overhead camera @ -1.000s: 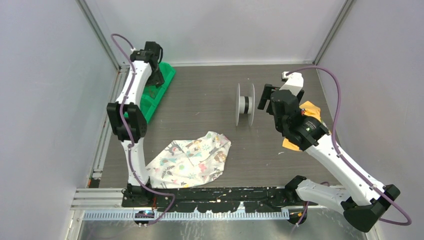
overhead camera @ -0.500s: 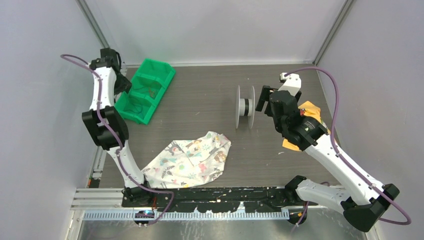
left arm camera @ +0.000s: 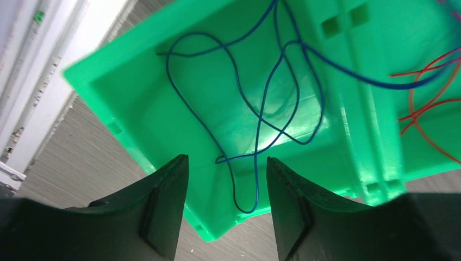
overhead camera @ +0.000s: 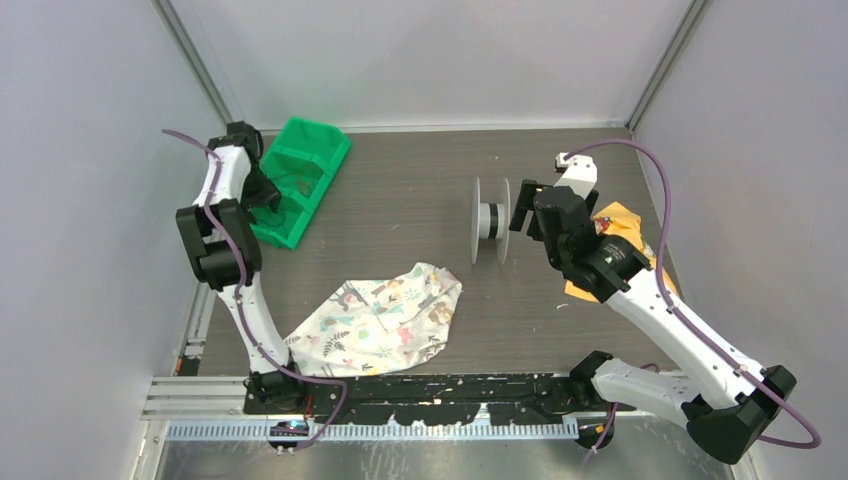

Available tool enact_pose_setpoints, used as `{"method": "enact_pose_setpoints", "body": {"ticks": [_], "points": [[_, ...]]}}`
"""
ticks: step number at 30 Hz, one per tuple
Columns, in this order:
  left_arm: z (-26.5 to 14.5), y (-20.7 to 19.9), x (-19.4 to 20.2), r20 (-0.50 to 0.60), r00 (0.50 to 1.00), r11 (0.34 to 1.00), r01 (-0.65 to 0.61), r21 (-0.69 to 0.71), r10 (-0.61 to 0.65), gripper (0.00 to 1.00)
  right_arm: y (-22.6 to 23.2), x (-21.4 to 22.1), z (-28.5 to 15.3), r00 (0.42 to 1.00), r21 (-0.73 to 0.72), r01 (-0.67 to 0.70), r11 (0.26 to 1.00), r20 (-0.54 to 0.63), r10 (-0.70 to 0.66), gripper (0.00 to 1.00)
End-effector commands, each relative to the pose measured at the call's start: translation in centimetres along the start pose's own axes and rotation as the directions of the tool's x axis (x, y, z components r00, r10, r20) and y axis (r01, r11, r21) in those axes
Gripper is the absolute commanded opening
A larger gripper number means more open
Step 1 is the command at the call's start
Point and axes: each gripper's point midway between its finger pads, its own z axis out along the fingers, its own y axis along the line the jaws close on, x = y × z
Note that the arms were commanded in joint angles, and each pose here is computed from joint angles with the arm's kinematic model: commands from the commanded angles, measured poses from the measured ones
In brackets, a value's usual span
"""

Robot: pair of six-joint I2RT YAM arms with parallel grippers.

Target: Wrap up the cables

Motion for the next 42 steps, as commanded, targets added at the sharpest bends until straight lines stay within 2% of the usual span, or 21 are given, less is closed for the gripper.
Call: {"method": "enact_pose_setpoints", "body": {"ticks": [1, 10, 19, 25, 27, 29, 31, 32, 36, 38, 42], "points": [[-0.5, -0.9, -0.2, 0.037, 0.999, 0.995, -0.041, 0.085, 0.038, 0.56, 0.4, -0.7, -0.2, 0.999, -0.016, -0.040, 0.999, 0.016, 0.040, 0.85], [1.3, -1.8, 0.7, 0.011, 0.995, 0.991, -0.097, 0.092, 0.096, 0.56, 0.3, -0.6, 0.0, 1.000, -0.004, -0.027, 1.000, 0.010, 0.027, 0.85], [3.2, -3.6, 1.5, -0.034, 0.994, 0.987, -0.103, 0.122, 0.108, 0.50, 1.2, 0.0, 0.3, 0.999, -0.031, -0.047, 0.998, -0.019, 0.046, 0.85], [3.6, -4.4, 1.7, -0.032, 0.995, 0.985, -0.087, 0.147, 0.092, 0.46, 2.3, 2.5, 1.3, 0.993, -0.047, -0.036, 0.998, -0.112, 0.030, 0.86], [3.5, -4.6, 1.5, -0.026, 0.996, 0.984, -0.079, 0.161, 0.084, 0.38, 2.7, 3.9, 1.6, 0.987, -0.057, -0.036, 0.998, -0.160, 0.027, 0.87], [3.0, -4.9, 1.4, -0.018, 0.997, 0.981, -0.072, 0.182, 0.077, 0.23, 2.9, 5.2, 1.8, 0.978, -0.059, -0.033, 0.998, -0.206, 0.020, 0.88], [2.3, -5.1, 1.1, -0.007, 0.997, 0.977, -0.068, 0.202, 0.071, 0.04, 2.8, 6.2, 1.7, 0.969, -0.052, -0.027, 0.998, -0.245, 0.013, 0.88], [1.7, -5.2, 0.9, -0.001, 0.998, 0.975, -0.068, 0.213, 0.070, 0.01, 2.6, 6.6, 1.6, 0.965, -0.045, -0.020, 0.999, -0.262, 0.007, 0.89], [-0.7, -5.6, 0.2, 0.031, 0.998, 0.962, -0.067, 0.265, 0.061, 0.00, 1.6, 8.0, 1.1, 0.950, -0.024, 0.002, 1.000, -0.313, -0.010, 0.90], [-2.0, -5.8, -0.2, 0.050, 0.998, 0.955, -0.062, 0.290, 0.050, 0.01, 1.3, 8.8, 1.1, 0.945, -0.015, 0.008, 1.000, -0.328, -0.012, 0.87], [-5.4, -6.4, -0.8, 0.084, 0.996, 0.927, -0.055, 0.371, 0.025, 0.01, 1.5, 9.6, 1.8, 0.941, -0.007, 0.019, 1.000, -0.338, -0.020, 0.64]]}}
